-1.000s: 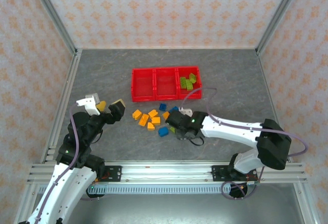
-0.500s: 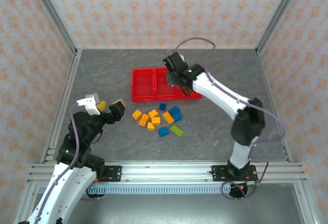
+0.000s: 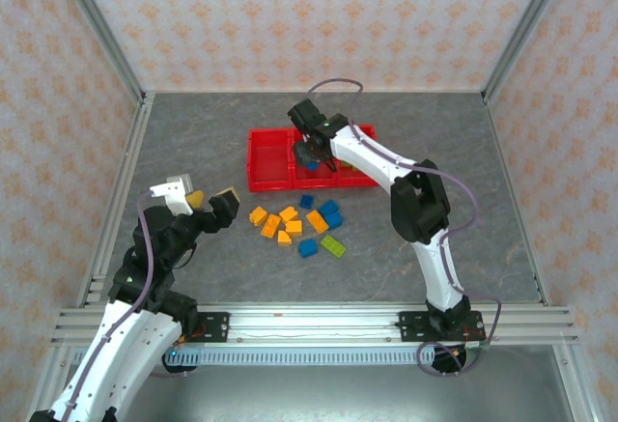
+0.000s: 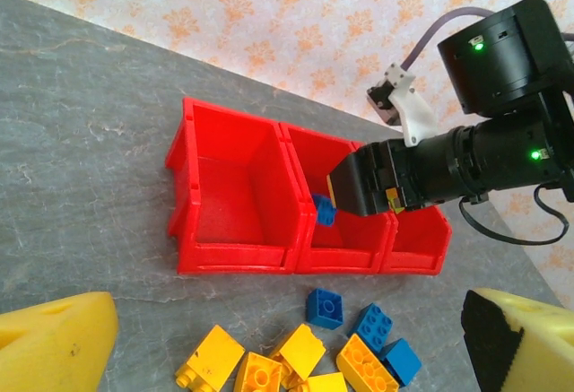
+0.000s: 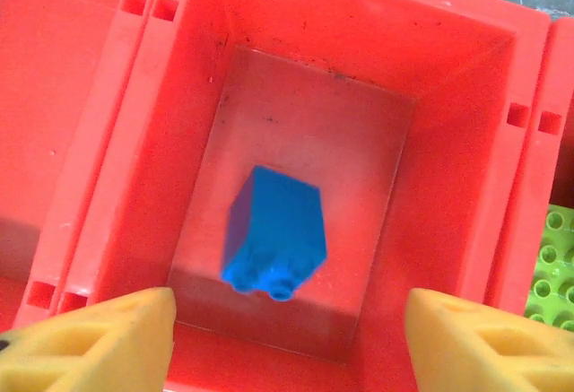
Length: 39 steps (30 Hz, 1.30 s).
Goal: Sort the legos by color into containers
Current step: Place the lego in the container, then pick up the lego from the center of the table.
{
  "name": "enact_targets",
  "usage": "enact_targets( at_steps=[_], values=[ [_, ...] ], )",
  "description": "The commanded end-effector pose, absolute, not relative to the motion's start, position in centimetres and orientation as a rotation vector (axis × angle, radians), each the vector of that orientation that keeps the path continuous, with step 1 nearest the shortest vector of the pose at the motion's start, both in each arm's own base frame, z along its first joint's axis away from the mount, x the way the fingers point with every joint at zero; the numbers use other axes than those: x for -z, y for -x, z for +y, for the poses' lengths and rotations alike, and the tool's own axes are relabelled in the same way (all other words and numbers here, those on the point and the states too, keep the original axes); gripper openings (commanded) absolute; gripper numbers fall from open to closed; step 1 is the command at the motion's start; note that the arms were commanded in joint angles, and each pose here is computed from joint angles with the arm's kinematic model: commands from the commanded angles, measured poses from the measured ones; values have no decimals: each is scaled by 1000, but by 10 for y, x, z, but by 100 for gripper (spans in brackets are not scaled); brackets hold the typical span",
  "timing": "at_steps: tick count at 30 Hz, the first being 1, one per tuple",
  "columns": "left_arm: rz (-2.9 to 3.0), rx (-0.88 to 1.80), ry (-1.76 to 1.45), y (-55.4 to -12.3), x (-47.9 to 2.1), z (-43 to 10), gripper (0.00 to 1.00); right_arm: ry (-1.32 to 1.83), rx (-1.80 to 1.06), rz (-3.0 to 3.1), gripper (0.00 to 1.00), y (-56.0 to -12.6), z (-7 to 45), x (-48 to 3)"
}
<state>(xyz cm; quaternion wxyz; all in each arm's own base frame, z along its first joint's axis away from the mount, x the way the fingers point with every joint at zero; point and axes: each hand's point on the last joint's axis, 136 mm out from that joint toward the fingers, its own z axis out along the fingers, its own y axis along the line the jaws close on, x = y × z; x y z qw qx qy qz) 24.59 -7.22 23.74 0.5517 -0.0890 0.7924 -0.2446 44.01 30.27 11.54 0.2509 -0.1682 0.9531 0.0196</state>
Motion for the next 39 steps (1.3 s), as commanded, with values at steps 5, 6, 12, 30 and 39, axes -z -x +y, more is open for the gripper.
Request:
enact_targets(
  at_steps=[5, 6, 12, 30, 39],
  values=[
    [1852, 590, 178, -246, -243, -76, 99, 315, -158, 2507, 77, -425, 288, -177],
    [1852, 589, 179, -246, -242, -76, 99, 290, -189, 2495, 78, -419, 285, -184],
    [1856, 591, 178, -247, -242, -77, 99, 226, -311, 2521, 79, -366, 261, -187],
    [1862, 589, 179, -248, -240, -77, 99, 308, -361, 2726, 75, -283, 239, -90],
    [1860, 588, 180, -247, -241, -76, 99, 364, -340, 2780, 72, -284, 248, -63]
  ],
)
